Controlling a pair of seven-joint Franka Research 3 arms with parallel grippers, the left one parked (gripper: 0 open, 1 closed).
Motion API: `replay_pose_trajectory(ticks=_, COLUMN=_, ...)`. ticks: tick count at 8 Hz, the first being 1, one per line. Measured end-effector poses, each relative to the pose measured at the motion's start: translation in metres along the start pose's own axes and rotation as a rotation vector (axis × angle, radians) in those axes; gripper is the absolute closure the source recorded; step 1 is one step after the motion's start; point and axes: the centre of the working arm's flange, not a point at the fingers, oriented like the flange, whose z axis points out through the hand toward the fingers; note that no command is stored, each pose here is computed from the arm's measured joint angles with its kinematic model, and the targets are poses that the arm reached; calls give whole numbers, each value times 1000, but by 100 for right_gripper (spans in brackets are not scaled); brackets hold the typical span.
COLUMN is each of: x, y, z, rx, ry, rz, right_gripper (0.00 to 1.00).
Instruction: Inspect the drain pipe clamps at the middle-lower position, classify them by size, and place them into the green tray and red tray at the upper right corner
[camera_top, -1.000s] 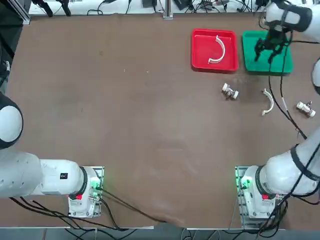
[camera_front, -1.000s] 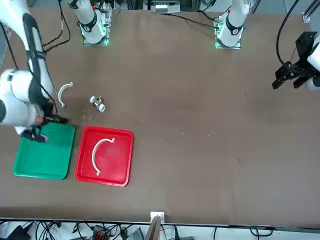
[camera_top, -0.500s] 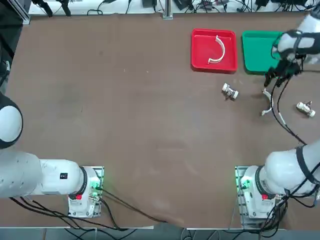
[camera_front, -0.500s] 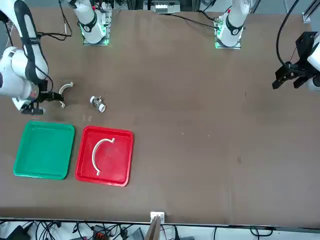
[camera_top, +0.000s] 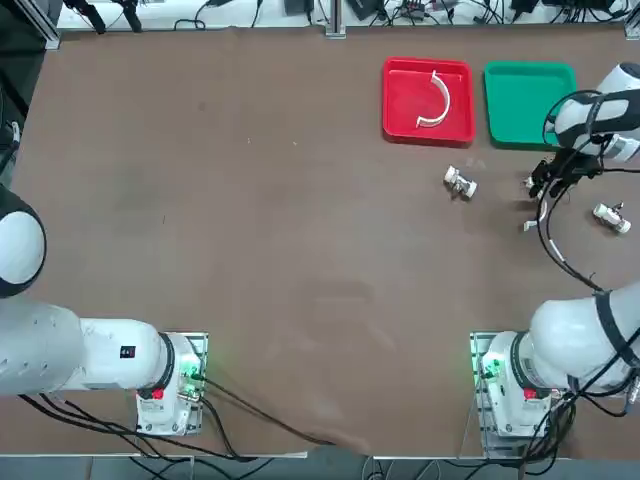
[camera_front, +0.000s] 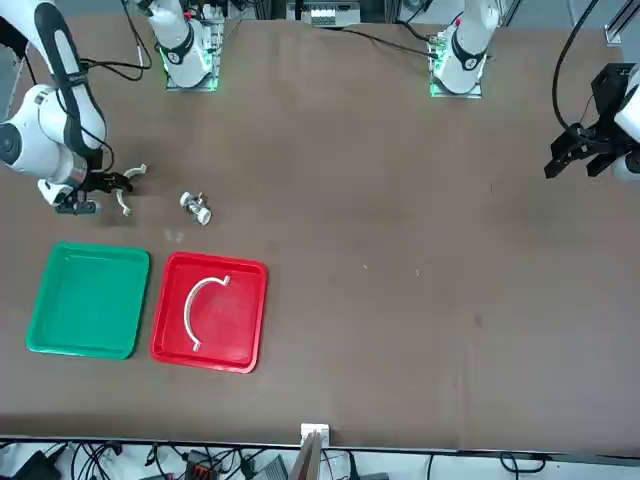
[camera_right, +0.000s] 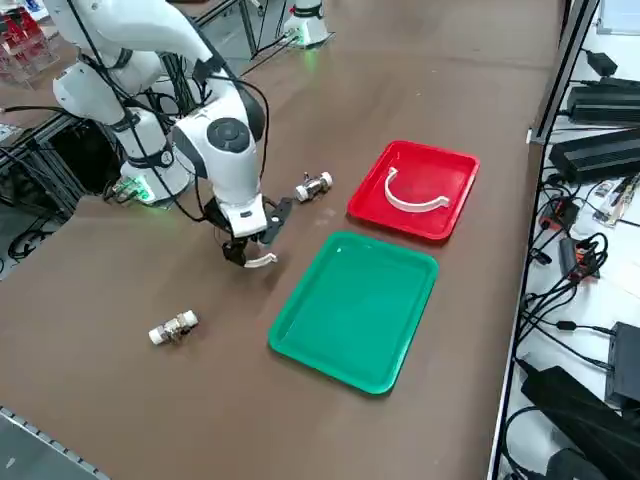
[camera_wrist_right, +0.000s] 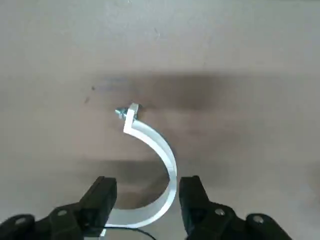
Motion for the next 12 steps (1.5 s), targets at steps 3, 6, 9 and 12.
replay_pose_trajectory(ticks=3, x=0, y=6, z=17, rx=-9, ry=-7, rz=-7, right_gripper=28)
replay_pose_trajectory(ticks=6, x=1, y=8, z=23, rx=-22, ry=-10, rz=-21, right_gripper=59)
replay_pose_trajectory(ticks=9, x=2, y=11, z=17, rx=-28, ry=2, rz=-20, right_gripper=96)
replay_pose_trajectory(ticks=12, x=28, y=13, z=-38, rx=-66, ry=89, rz=-34, right_gripper=96)
